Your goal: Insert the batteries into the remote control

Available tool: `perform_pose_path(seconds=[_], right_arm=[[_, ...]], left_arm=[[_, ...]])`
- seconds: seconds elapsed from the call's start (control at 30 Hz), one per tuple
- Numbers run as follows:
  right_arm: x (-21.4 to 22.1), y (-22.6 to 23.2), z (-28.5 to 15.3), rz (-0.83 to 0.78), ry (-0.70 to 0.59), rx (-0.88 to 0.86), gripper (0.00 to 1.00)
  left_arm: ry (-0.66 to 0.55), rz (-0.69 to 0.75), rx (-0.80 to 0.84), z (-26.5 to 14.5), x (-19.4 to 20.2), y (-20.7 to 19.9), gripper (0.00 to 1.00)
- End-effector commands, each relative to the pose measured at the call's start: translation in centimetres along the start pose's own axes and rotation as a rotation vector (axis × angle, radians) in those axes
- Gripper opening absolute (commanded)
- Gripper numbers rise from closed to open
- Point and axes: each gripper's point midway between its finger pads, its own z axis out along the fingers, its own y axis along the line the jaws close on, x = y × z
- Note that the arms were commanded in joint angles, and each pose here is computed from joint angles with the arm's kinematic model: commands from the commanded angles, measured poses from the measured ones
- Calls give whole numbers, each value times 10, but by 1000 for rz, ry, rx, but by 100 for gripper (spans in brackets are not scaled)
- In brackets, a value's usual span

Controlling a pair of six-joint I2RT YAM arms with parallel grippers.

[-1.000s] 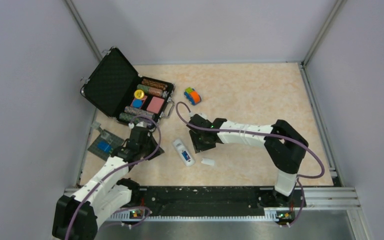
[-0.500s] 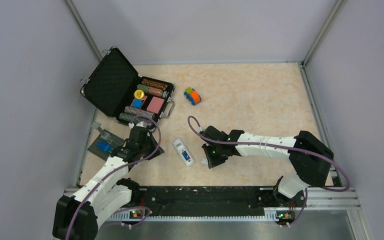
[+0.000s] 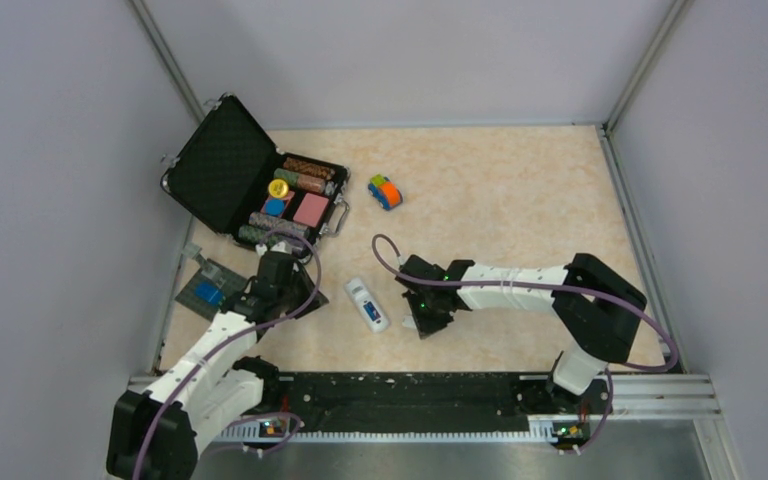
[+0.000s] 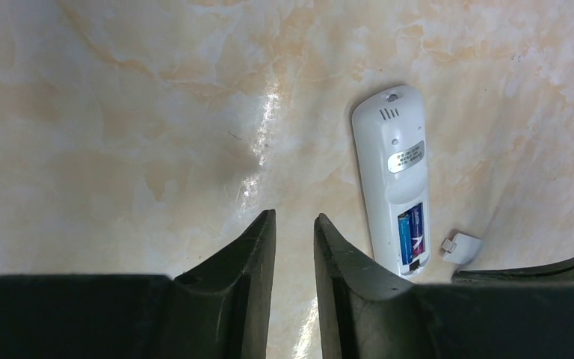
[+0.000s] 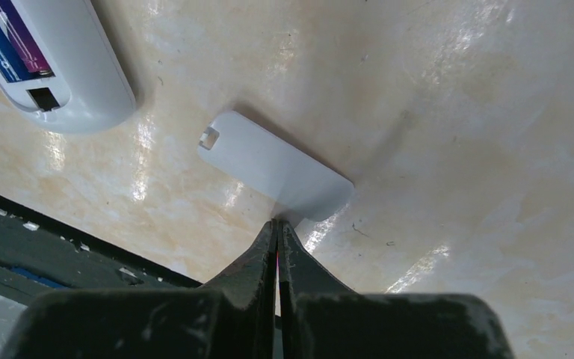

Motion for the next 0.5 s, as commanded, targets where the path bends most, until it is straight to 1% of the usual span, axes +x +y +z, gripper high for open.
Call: perform_pose_path(seconds=[0.0, 0.17, 0.33, 0.47], right_arm=[[-9, -27, 5, 58, -39, 141, 0], [-30, -41, 6, 77, -91, 187, 0], [-58, -32, 16, 64, -133, 165, 0], [-71, -23, 31, 62, -145, 141, 0]], left_arm=[[-52, 13, 32, -3, -20, -13, 31], [-55, 12, 27, -2, -22, -12, 31], [-50, 11, 26, 0, -23, -12, 31], [-46, 11, 25, 0, -24, -11, 32]])
